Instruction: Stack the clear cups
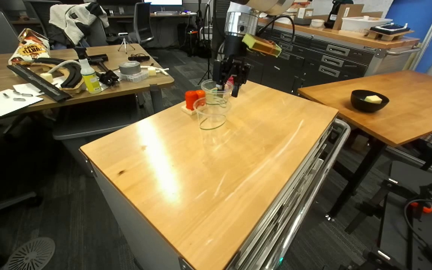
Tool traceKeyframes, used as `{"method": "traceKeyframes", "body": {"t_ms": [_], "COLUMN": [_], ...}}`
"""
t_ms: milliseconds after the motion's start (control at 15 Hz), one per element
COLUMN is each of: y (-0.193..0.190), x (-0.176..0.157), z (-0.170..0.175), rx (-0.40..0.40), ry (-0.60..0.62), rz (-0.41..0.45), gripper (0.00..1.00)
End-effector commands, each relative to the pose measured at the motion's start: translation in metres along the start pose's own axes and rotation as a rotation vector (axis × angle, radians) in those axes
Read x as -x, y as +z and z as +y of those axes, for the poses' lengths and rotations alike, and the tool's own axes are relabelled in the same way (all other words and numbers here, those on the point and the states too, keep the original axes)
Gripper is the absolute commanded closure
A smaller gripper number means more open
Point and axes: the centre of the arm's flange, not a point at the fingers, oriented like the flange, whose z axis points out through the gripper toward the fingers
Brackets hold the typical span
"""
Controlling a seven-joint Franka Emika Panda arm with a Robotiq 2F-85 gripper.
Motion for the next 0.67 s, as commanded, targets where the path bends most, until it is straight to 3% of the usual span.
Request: {"method": "traceKeyframes", "body": {"t_ms": [0, 333, 600], "y": [-0.009, -0.024, -0.027], "x": [-0.011, -0.004, 0.004], "z": [-0.014, -0.025, -0.017], "rx": [-0.020, 0.035, 0.089], "ry": [0.008, -0.006, 0.015], "rz": [0.066, 0.090, 0.063], "gripper": [0.59, 0.98, 0.99]}}
